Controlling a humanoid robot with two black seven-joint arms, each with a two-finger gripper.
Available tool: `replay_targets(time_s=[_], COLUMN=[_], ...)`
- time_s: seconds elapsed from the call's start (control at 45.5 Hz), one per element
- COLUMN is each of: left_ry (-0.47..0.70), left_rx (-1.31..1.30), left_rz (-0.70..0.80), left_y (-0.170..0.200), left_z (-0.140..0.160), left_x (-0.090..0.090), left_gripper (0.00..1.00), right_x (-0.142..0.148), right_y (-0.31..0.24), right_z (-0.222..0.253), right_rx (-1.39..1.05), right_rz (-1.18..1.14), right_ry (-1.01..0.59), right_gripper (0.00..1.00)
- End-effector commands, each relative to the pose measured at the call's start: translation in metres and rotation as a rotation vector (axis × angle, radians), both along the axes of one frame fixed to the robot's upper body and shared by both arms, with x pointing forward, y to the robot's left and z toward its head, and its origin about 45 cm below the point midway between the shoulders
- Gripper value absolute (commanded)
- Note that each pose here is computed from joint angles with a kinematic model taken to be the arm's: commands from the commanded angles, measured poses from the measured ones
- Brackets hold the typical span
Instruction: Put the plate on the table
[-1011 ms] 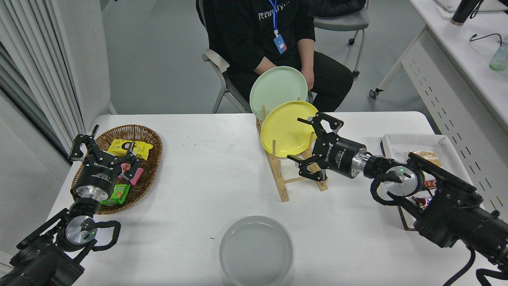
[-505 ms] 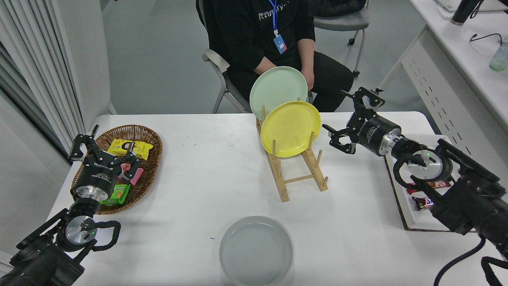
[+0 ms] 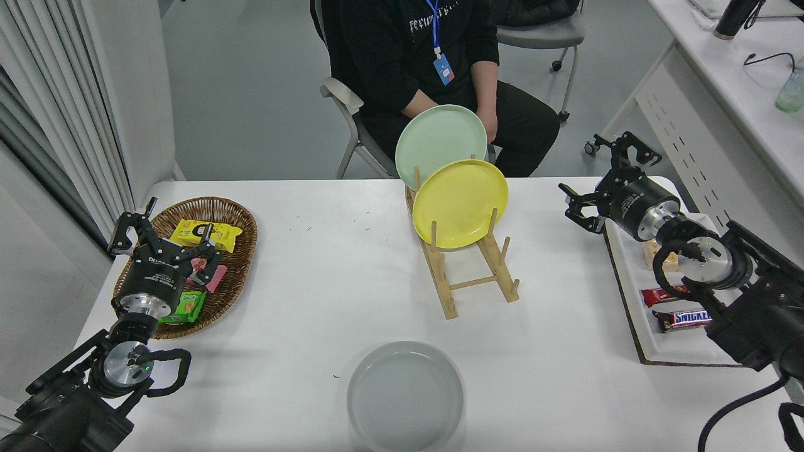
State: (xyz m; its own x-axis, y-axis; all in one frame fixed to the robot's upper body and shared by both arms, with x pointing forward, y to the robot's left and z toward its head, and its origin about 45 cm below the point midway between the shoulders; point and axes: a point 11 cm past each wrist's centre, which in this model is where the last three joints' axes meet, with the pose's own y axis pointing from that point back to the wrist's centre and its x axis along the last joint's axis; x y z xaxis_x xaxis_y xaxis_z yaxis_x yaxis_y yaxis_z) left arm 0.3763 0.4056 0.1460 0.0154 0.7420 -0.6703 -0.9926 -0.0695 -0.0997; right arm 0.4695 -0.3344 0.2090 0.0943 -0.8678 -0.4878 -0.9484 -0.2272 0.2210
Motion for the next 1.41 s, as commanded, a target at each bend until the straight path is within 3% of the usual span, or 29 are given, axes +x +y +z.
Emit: replay_targets(time_s=[0.0, 1.385], left_ry=[0.001, 0.0], left_rx=[0.0, 0.0], left_rz=[0.0, 0.0], left_y=[0.0, 0.0], left_z=[0.0, 0.0], left_x=[0.0, 0.0], left_gripper=[0.98, 0.98], right_x=[-0.003, -0.004], right_y=[-0.011, -0.021], right_z=[-0.009, -0.017], right_rx=[-0.015, -0.024], right_rz=[-0.03, -0.061], right_ry=[0.019, 0.03], right_gripper=[0.99, 1.0])
